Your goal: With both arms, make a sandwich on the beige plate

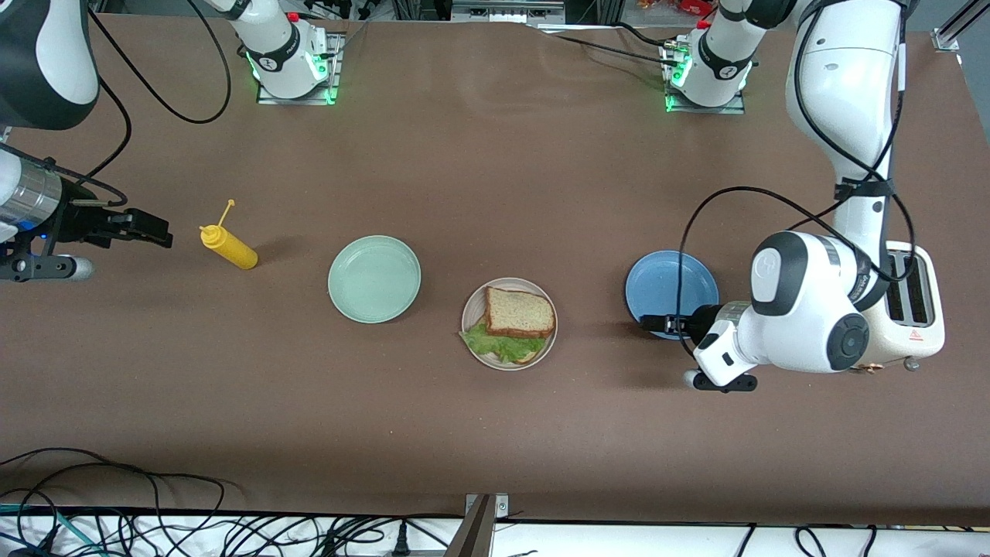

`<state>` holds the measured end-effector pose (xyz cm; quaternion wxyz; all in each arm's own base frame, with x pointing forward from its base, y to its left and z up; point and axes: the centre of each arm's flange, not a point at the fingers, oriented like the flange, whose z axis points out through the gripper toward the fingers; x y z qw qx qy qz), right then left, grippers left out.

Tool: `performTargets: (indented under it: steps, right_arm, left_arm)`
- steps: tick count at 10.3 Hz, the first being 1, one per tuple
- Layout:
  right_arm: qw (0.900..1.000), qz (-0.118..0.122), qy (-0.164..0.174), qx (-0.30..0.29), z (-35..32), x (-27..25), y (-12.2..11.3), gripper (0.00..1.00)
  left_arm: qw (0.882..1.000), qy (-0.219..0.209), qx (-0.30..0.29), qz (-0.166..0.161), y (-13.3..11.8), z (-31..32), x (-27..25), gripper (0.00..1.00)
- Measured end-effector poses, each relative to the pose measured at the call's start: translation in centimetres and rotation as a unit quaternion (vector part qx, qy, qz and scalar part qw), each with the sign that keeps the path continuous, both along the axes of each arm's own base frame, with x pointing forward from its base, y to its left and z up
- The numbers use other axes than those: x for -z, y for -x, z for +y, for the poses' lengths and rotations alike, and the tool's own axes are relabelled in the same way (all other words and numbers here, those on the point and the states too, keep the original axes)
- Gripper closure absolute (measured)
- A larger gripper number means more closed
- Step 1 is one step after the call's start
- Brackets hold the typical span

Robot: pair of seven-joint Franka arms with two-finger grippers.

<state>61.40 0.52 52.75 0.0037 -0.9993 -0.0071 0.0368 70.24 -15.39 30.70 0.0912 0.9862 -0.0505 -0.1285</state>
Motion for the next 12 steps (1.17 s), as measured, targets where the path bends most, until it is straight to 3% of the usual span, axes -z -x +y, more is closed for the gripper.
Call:
performTargets:
  steps: [2,7,12]
  right_arm:
    - [1.0,-0.001,0.001,-0.002,0.2,-0.1,0.0,0.0]
    - [1.0,-0.002,0.005,0.015,0.3,-0.2,0.1,0.0]
    - [0.999,-0.004,0.024,0.028,0.2,-0.7,0.1,0.0]
  left_arm:
    - [0.996,-0.062,0.041,-0.04,0.3,-1.3,-3.9,0.0]
    - [0.995,-0.054,0.054,-0.065,0.7,8.2,-13.3,0.0]
    - [0.994,-0.064,0.076,-0.048,6.9,8.4,-25.0,0.0]
